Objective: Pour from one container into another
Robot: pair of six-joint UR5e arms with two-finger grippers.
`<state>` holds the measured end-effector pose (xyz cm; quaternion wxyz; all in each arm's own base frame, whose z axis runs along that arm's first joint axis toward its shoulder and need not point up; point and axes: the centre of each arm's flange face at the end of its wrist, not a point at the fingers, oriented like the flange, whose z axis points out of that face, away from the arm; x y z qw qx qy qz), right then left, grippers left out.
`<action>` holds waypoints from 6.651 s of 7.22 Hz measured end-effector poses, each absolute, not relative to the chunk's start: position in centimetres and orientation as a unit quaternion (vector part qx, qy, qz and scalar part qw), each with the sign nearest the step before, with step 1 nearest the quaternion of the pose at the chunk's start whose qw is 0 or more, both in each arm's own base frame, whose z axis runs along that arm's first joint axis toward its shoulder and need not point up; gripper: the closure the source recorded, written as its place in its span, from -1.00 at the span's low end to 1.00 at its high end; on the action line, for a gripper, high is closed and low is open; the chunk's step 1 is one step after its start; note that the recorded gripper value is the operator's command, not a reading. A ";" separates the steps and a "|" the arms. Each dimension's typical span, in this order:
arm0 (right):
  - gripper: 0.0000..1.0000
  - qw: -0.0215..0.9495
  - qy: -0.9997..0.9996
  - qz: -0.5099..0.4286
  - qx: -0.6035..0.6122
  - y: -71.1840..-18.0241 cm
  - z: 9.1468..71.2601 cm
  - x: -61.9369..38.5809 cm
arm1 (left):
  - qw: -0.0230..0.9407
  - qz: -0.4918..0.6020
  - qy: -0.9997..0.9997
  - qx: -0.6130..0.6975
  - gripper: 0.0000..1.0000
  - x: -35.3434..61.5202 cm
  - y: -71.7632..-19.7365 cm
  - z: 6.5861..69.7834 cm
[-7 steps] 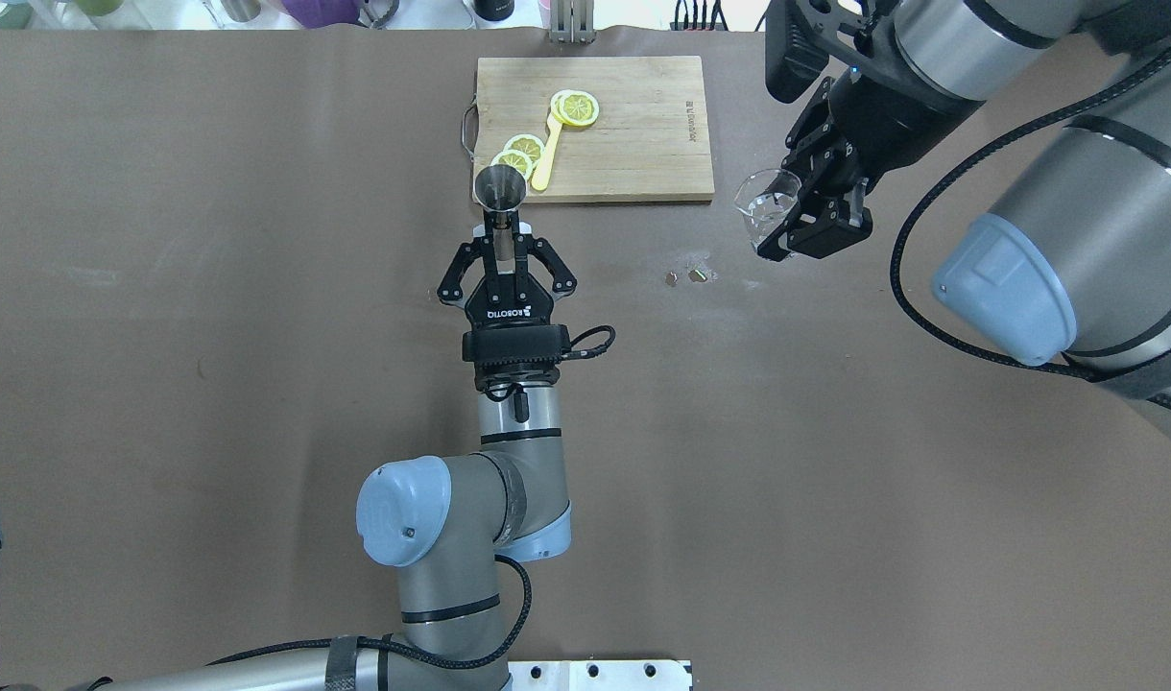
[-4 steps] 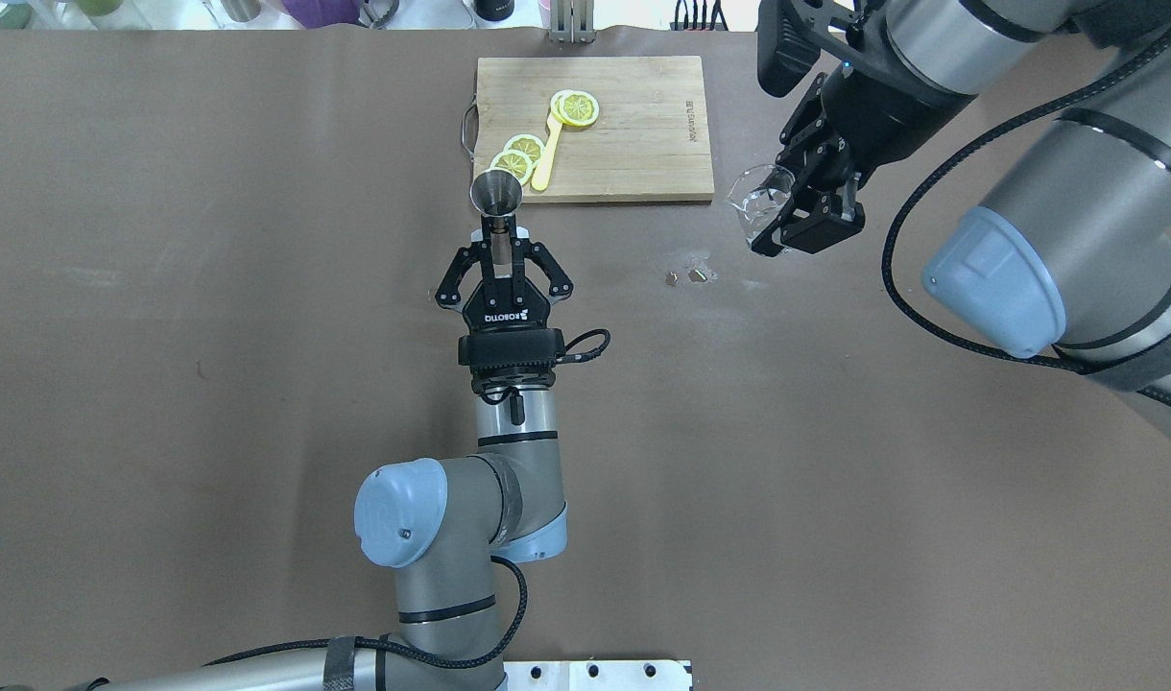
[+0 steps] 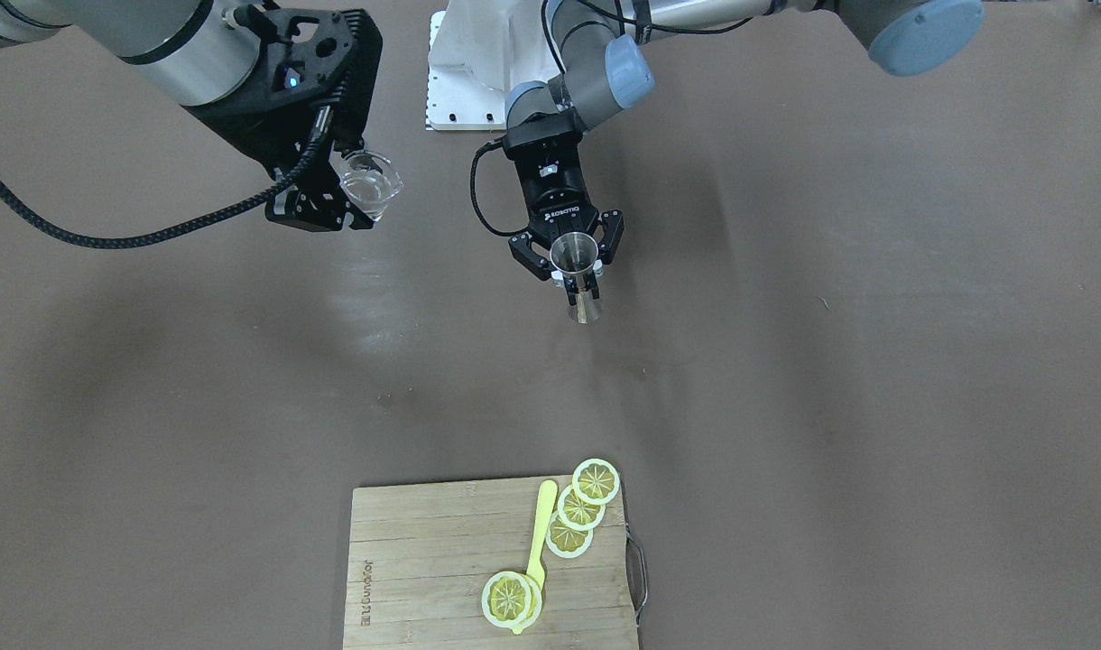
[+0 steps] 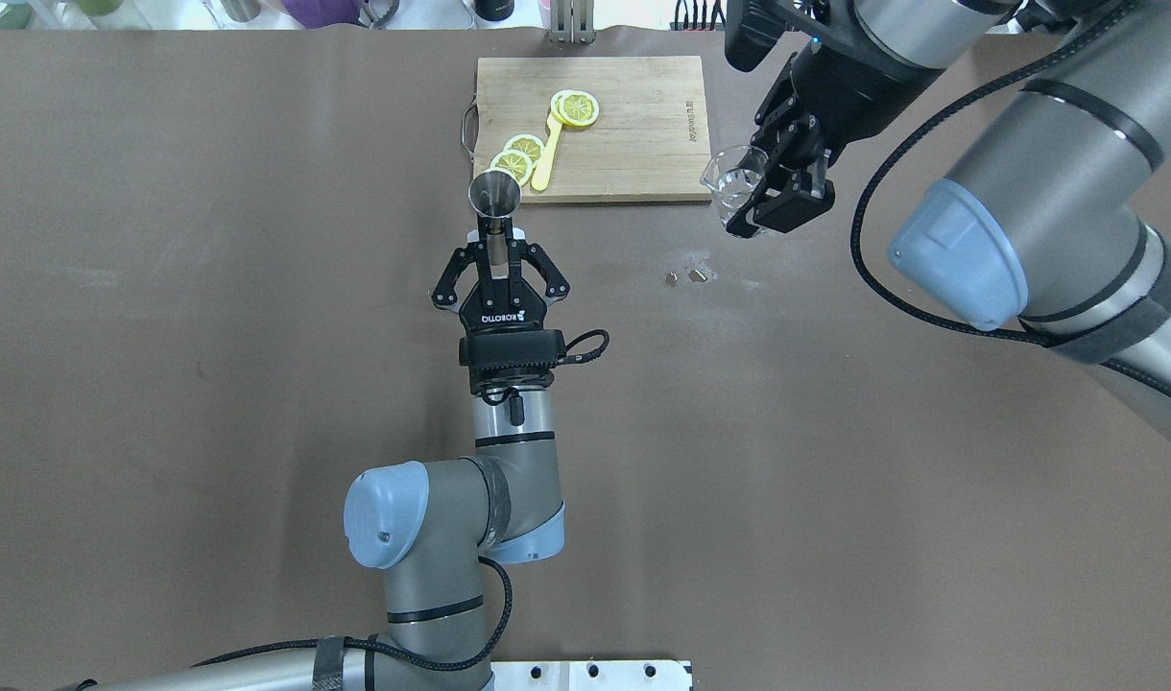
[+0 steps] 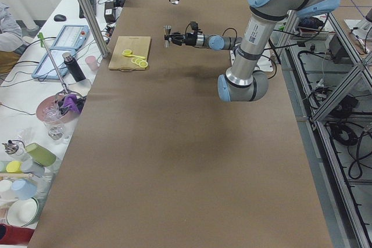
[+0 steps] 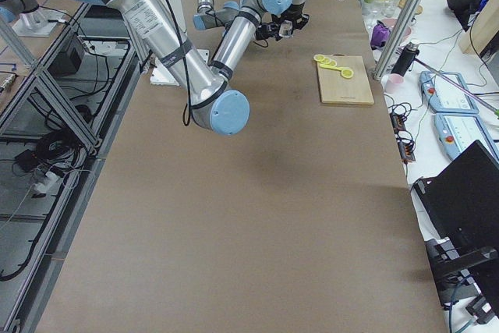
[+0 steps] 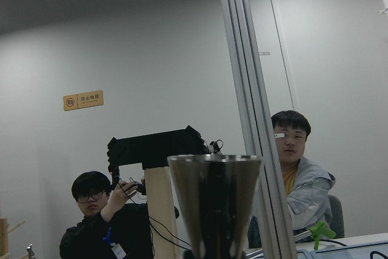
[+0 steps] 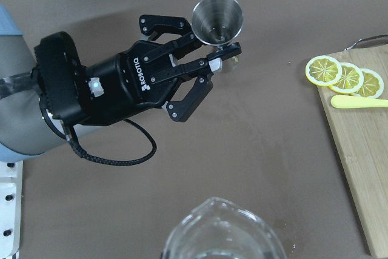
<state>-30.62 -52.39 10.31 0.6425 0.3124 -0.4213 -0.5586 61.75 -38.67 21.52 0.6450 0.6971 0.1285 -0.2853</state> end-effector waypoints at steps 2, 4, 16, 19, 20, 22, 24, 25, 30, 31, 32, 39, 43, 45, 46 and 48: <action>1.00 0.644 -0.421 -0.558 0.312 -53.2 9.5 -31.1 | 0.677 -0.279 0.136 0.667 1.00 61.4 -38.5 21.6; 1.00 0.650 -0.418 -0.556 0.308 -55.0 8.0 -32.3 | 0.688 -0.280 0.154 0.651 1.00 62.2 -38.8 22.7; 1.00 0.651 -0.394 -0.580 0.293 -59.6 8.0 -35.7 | 0.719 -0.226 0.245 0.609 1.00 61.1 -42.9 18.2; 1.00 0.641 -0.379 -0.600 0.294 -61.0 7.6 -37.2 | 0.718 -0.223 0.247 0.612 1.00 61.3 -42.5 17.7; 1.00 0.634 -0.370 -0.609 0.301 -60.8 6.9 -37.6 | 0.717 -0.217 0.248 0.614 1.00 61.4 -42.2 17.4; 1.00 0.617 -0.340 -0.637 0.314 -60.1 5.7 -39.1 | 0.720 -0.200 0.248 0.617 1.00 61.9 -41.3 16.7; 1.00 0.598 -0.317 -0.666 0.313 -59.5 5.4 -40.1 | 0.721 -0.193 0.249 0.617 1.00 62.3 -40.7 16.6; 1.00 0.594 -0.313 -0.673 0.312 -59.4 5.5 -40.3 | 0.722 -0.189 0.250 0.616 1.00 62.5 -40.4 16.6; 1.00 0.588 -0.301 -0.690 0.297 -60.6 7.3 -41.3 | 0.724 -0.172 0.251 0.619 1.00 63.1 -39.2 16.4; 1.00 0.587 -0.301 -0.691 0.295 -60.6 7.4 -41.5 | 0.724 -0.172 0.251 0.619 1.00 63.1 -39.2 16.4; 1.00 0.588 -0.302 -0.692 0.291 -60.5 7.6 -41.8 | 0.724 -0.172 0.251 0.619 1.00 63.1 -39.2 16.4; 1.00 0.585 -0.280 -0.718 0.251 -58.9 6.8 -44.0 | 0.726 -0.165 0.246 0.621 1.00 63.1 -39.2 16.5; 1.00 0.583 -0.269 -0.733 0.226 -58.7 6.4 -44.7 | 0.725 -0.165 0.246 0.622 1.00 63.1 -39.2 16.4; 1.00 0.585 -0.265 -0.735 0.217 -59.3 6.1 -45.4 | 0.725 -0.164 0.246 0.622 1.00 63.1 -39.2 16.4; 1.00 0.587 -0.263 -0.736 0.212 -59.7 5.9 -45.8 | 0.725 -0.164 0.246 0.622 1.00 63.1 -39.2 16.4; 1.00 0.584 -0.251 -0.746 0.201 -60.2 5.3 -46.4 | 0.725 -0.164 0.245 0.622 1.00 63.1 -39.2 16.4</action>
